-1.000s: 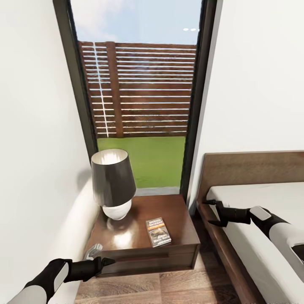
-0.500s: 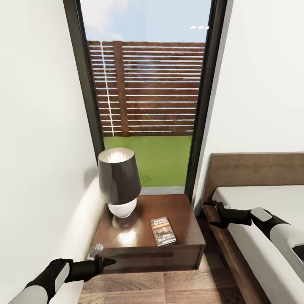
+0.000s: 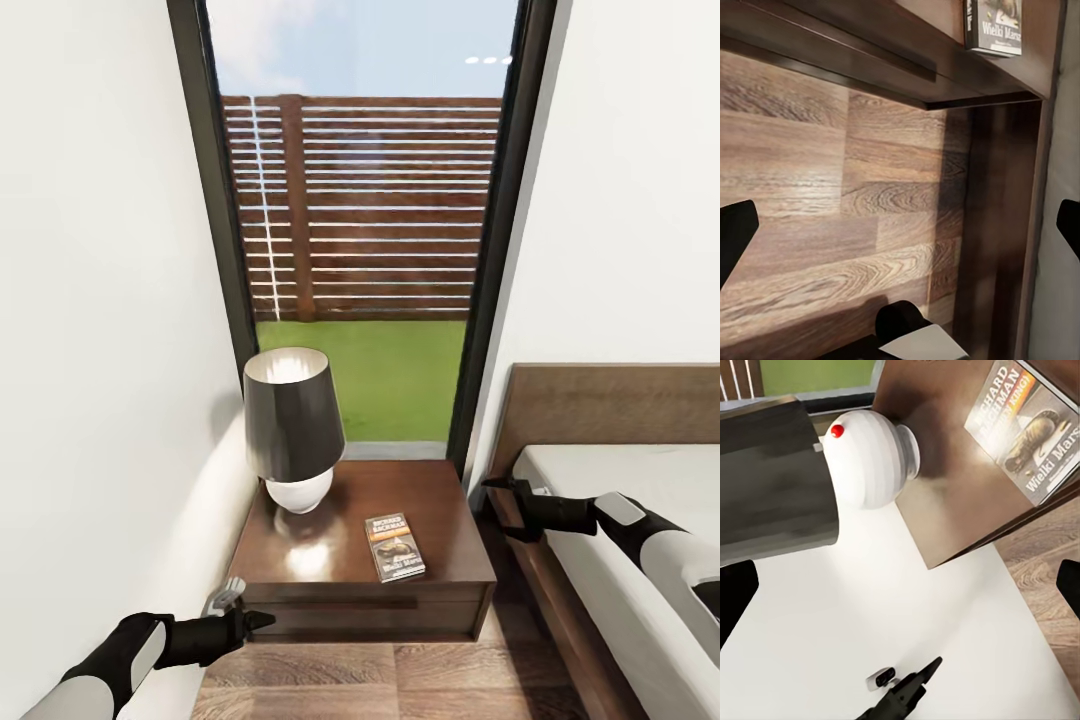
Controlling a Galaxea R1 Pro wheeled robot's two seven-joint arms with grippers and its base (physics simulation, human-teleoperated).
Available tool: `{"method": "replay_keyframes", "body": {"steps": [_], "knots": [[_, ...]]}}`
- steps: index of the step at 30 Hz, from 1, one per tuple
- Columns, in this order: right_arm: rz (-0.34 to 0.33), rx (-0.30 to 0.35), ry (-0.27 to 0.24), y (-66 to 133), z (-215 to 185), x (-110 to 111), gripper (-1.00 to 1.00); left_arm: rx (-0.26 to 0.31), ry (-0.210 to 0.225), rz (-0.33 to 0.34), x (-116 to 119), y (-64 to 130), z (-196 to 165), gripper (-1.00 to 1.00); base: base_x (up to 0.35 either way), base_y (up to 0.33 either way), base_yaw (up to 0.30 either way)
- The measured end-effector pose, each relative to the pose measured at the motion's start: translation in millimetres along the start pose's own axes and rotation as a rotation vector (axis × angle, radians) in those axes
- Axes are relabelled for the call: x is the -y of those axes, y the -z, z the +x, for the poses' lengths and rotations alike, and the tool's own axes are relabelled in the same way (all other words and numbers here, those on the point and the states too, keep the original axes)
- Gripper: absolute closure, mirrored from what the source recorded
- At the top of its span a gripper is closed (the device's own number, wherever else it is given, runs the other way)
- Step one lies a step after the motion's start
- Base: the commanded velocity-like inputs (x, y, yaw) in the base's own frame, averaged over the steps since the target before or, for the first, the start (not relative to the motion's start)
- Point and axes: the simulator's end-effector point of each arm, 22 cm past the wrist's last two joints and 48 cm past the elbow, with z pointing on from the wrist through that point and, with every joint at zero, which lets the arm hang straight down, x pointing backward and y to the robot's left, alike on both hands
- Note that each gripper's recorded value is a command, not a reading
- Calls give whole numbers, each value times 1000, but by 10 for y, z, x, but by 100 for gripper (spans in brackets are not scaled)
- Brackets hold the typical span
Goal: In the bedroom, move the book from the bed onto either nightstand, and place the two sandals side by side next to the bed.
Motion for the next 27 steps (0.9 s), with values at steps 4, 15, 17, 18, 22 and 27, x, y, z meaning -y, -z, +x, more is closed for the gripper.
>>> {"method": "replay_keyframes", "body": {"steps": [4,15,17,18,22,27], "knots": [[9,2,-10,14,-4,55,-100,4,-4,0,1,-1,-9,-100,0,0,3],[71,61,-68,95,-82,474,-100,9,-10,-2,-9,5,-22,-100,0,0,0],[103,64,-70,99,-48,641,-100,12,-14,-3,-11,5,-29,-100,0,0,0],[114,61,-72,98,-24,706,-100,13,-15,-4,-12,5,-30,-100,0,0,0],[180,37,-63,91,104,992,-100,13,-15,-4,-16,2,-26,-100,0,0,0],[267,-3,-50,107,291,1361,-100,6,-10,-5,-29,-10,13,-100,0,0,0]]}}
